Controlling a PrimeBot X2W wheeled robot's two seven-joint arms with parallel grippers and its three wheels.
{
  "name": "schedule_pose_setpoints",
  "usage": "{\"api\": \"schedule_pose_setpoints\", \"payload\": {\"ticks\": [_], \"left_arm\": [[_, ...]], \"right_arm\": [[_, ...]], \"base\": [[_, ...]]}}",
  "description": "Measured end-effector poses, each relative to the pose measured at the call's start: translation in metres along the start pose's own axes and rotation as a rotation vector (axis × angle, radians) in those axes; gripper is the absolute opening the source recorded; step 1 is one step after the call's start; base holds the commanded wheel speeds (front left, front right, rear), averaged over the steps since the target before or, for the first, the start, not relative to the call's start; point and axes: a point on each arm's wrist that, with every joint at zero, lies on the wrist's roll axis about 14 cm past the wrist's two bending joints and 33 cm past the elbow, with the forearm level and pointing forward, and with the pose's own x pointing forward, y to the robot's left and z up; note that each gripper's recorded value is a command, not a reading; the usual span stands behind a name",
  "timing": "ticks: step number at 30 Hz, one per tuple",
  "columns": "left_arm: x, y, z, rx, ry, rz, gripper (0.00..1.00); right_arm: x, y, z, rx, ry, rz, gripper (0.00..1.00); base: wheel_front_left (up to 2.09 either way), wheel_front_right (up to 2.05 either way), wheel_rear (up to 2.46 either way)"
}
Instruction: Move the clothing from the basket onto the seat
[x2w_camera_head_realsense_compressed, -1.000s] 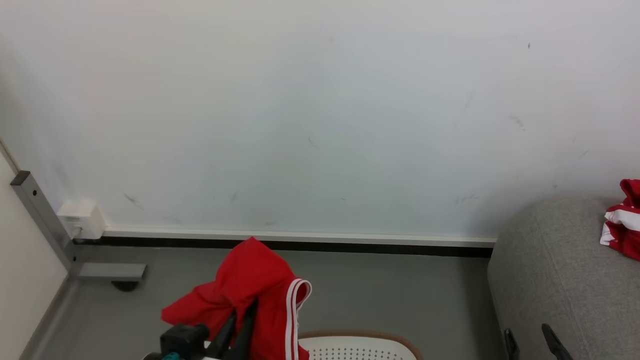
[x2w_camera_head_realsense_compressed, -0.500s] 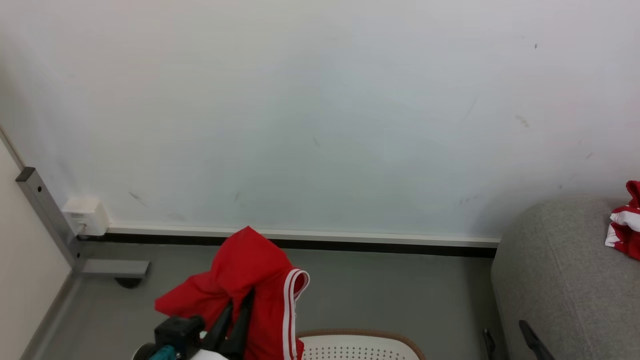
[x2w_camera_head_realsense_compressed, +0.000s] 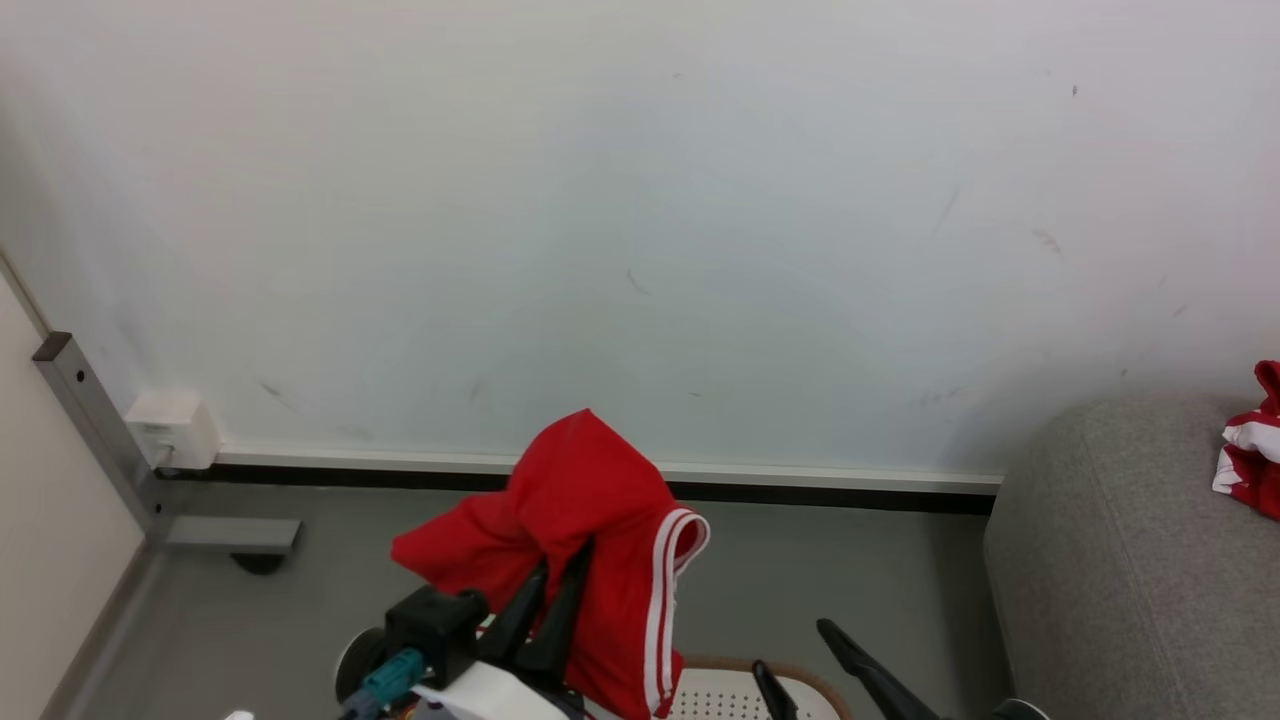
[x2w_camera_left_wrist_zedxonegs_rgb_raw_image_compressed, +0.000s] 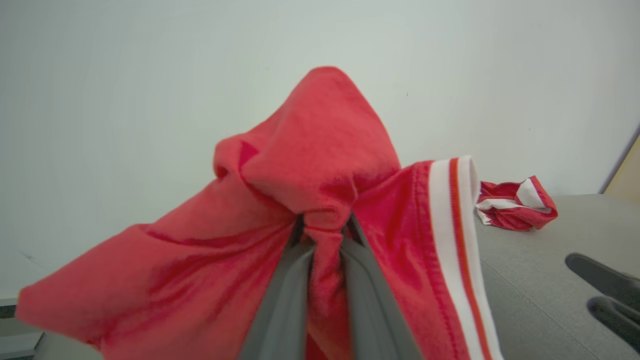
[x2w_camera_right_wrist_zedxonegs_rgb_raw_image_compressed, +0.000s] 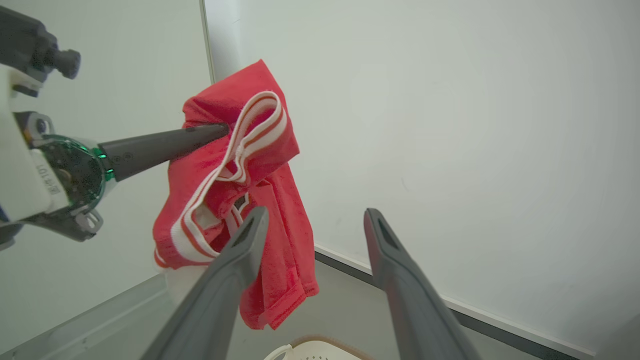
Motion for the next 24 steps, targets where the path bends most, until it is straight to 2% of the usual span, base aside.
{"api": "schedule_pose_setpoints", "payload": {"ticks": [4, 8, 14, 24], "left_arm": [[0.005, -0.018, 0.001, -0.008, -0.002, -0.061, 0.0], [0.008, -0.035, -0.002, -0.02, 0.006, -0.116, 0.0], [0.01, -0.056, -0.003, -0.033, 0.01, -0.185, 0.0], [0.008, -0.094, 0.003, -0.1, 0.012, -0.324, 0.0]], "right_arm": [[0.01, 0.024, 0.004, 0.047, -0.013, 0.075, 1.0], [0.017, 0.03, 0.008, 0.062, -0.024, 0.102, 1.0], [0.021, 0.028, 0.007, 0.084, -0.018, 0.101, 1.0], [0.021, 0.006, -0.002, 0.163, 0.012, 0.035, 1.0]], "base": [[0.0, 0.0, 0.0], [0.0, 0.0, 0.0], [0.0, 0.0, 0.0], [0.0, 0.0, 0.0]]}}
